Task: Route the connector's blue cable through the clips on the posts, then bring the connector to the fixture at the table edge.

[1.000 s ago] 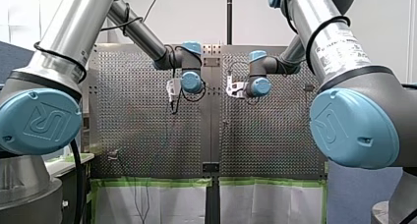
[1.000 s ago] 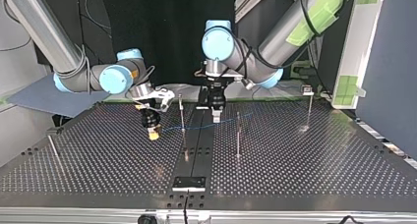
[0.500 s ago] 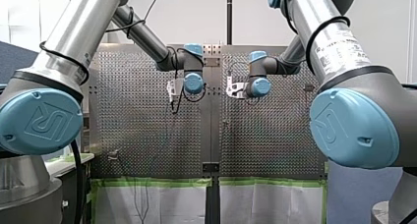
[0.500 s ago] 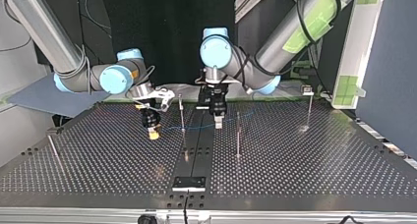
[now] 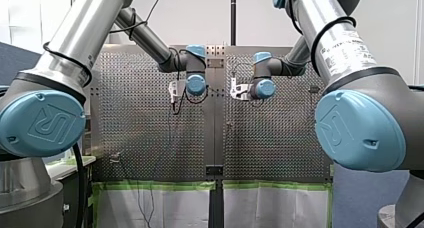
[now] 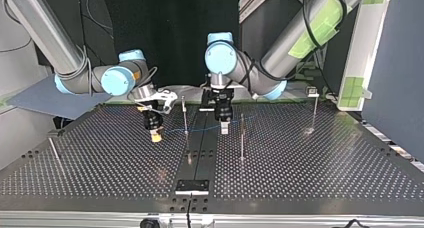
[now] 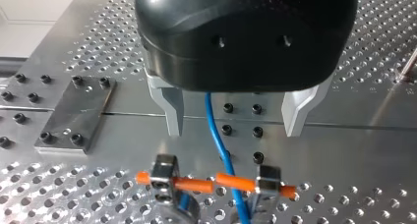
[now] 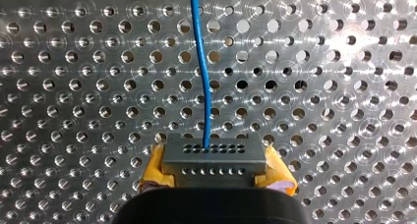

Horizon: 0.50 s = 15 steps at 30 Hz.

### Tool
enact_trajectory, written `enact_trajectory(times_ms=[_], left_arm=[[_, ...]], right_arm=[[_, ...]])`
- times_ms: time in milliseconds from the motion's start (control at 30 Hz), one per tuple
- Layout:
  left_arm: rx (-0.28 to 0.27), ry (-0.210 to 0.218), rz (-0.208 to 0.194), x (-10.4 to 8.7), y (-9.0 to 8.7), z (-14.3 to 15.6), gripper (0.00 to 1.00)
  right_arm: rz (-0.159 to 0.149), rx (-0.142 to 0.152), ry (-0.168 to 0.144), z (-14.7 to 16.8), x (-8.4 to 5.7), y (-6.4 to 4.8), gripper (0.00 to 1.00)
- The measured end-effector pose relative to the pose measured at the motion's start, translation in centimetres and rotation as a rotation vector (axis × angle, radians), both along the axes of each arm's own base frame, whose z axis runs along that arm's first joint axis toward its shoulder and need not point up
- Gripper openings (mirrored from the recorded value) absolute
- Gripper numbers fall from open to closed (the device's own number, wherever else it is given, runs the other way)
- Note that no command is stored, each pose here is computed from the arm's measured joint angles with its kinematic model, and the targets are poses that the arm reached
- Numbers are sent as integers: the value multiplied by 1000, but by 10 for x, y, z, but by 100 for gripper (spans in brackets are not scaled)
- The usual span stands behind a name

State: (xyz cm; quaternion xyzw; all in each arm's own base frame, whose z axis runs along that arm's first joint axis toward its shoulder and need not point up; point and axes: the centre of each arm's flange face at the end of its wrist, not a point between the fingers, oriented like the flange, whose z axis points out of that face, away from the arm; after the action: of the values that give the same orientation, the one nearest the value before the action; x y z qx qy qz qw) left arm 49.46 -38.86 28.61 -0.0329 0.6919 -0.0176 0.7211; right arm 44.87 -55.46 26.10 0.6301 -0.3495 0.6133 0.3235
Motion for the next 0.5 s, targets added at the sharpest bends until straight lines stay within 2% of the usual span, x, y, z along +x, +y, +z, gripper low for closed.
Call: enact_trajectory(times_ms=[500], left_arm=[[3, 0, 27, 12, 4, 6, 100]], right_arm=[[0, 0, 3, -1, 0, 0, 0]])
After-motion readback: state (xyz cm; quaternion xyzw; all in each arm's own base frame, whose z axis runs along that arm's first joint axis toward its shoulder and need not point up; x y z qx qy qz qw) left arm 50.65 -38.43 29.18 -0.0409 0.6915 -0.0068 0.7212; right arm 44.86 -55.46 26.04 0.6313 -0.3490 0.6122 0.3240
